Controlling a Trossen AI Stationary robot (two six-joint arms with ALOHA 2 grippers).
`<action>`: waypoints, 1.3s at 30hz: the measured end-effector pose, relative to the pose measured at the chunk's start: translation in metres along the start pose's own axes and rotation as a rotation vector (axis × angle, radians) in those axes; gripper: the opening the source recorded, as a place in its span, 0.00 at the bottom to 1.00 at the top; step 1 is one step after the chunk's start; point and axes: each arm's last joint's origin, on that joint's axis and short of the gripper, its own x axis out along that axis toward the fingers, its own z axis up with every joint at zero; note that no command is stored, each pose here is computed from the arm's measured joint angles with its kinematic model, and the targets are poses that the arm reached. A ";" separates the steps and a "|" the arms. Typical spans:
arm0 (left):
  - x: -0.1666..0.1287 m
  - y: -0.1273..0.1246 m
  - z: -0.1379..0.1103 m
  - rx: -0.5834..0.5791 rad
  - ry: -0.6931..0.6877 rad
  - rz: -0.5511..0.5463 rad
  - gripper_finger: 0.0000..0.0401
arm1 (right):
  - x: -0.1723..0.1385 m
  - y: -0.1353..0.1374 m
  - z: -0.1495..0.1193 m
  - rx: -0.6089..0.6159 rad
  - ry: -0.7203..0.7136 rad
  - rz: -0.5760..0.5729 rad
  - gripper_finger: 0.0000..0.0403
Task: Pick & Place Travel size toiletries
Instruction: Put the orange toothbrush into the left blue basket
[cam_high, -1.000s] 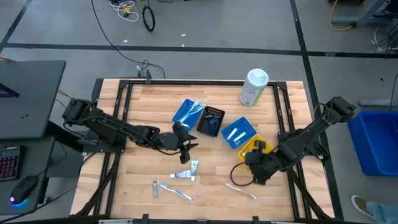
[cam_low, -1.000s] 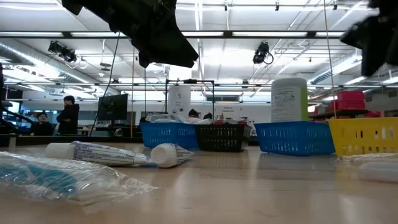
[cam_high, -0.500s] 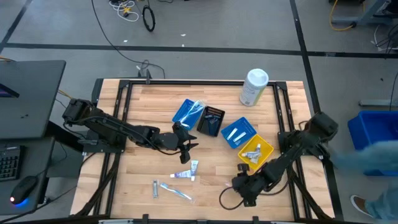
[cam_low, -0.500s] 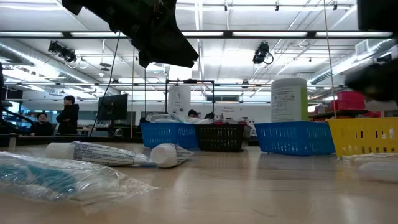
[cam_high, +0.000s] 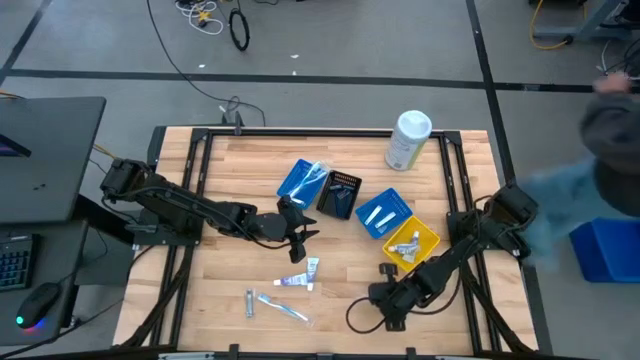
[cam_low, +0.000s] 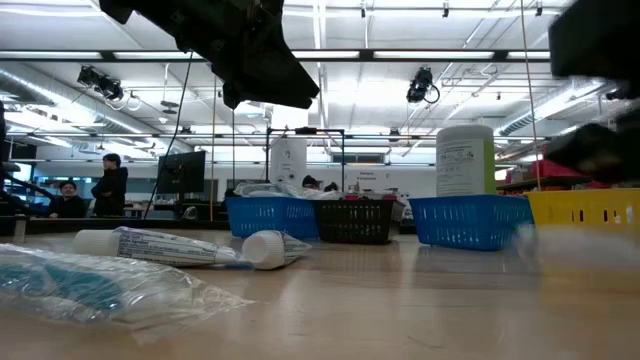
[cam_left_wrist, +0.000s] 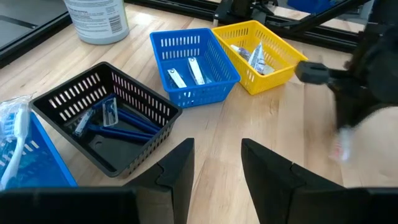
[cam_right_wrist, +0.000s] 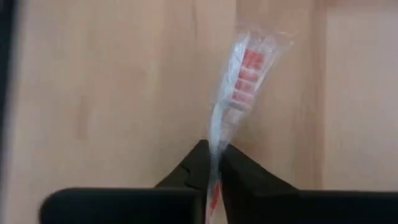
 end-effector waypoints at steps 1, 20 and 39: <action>0.000 0.000 0.000 0.000 0.000 0.000 0.35 | -0.003 0.001 0.004 0.005 -0.019 0.014 0.06; 0.001 -0.027 0.002 -0.017 -0.060 -0.310 0.35 | -0.067 -0.016 0.055 -0.476 -0.294 -0.214 0.04; 0.043 -0.079 -0.006 0.224 -0.122 -0.334 0.60 | -0.063 -0.047 0.071 -0.362 -0.279 -0.246 0.04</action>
